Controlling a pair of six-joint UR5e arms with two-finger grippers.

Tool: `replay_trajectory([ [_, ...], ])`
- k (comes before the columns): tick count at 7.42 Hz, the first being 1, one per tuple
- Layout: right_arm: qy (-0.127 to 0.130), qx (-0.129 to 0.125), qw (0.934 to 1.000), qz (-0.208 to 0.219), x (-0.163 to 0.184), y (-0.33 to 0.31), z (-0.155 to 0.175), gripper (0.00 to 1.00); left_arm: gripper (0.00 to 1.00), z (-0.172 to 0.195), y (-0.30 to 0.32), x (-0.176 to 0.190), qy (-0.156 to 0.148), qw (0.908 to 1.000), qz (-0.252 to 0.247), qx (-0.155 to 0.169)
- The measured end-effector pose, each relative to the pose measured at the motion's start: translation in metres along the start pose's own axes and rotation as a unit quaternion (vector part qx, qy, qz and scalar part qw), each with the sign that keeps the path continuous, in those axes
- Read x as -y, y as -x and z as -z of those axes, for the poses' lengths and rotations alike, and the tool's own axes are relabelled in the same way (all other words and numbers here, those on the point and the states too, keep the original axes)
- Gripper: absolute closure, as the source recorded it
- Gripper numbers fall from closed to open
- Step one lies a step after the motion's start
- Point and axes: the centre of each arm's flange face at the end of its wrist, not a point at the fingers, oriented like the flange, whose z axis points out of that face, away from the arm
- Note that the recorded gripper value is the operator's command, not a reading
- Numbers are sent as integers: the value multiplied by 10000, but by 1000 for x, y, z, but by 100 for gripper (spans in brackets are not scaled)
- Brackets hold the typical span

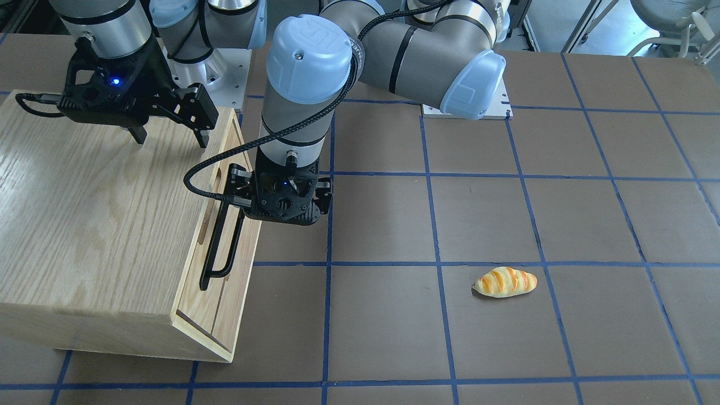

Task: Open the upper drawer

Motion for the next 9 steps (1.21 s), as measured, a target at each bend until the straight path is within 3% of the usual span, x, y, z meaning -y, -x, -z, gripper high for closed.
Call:
replay_trajectory([
  [9,-1,-5,10000,0,0,0,0,0,0,-11,-10,-1,27,9999,42,-136],
])
